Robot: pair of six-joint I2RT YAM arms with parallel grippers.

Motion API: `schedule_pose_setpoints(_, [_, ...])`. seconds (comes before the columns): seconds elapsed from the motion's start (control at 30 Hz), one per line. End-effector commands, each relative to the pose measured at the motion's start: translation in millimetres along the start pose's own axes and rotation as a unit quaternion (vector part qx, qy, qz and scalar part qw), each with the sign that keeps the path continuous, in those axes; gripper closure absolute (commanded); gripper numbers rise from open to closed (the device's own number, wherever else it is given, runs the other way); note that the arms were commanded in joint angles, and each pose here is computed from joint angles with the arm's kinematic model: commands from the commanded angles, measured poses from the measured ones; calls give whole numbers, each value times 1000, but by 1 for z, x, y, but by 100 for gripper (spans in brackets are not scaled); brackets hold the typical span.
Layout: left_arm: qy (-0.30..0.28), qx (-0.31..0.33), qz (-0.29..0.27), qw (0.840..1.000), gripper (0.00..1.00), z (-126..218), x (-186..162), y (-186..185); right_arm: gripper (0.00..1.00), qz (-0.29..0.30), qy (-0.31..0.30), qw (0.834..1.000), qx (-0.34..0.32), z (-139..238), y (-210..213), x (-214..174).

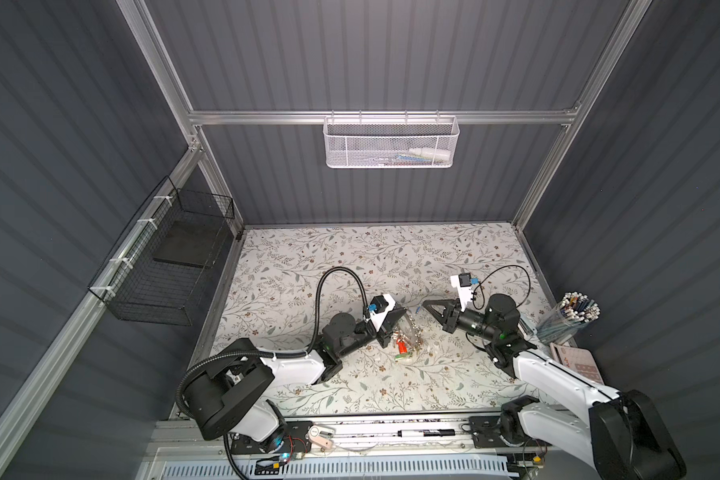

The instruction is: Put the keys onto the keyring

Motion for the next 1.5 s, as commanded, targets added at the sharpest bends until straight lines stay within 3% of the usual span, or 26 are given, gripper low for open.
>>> schedule_pose_setpoints(0.0, [-87,1,22,996,100,1,29,0,100,13,-33,999,8,6,6,5])
schedule_pose_setpoints(0.37, [-157,21,70,985,100,-5,71,5,100,17,-58,998,-31,20,19,15])
schedule_pose_setpoints(0.67, [-166,58,130,976,100,-8,94,12,100,16,-64,996,-55,30,29,22])
schedule_pose_setpoints(1.17, [-36,93,168,981,100,-5,165,13,100,28,-60,994,-83,43,50,43])
schedule_pose_setpoints(1.47, [8,87,174,981,100,-7,185,11,100,31,-59,994,-89,46,55,49])
Point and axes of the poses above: each gripper's point midway between its finger pads, its own z axis back along the fingers, its own y axis along the line the jaws close on, x = y × z, the point moved 10 cm from there along z, back along the fingers, and after that the axes turned 1 degree about -z, right-handed, at the moved point
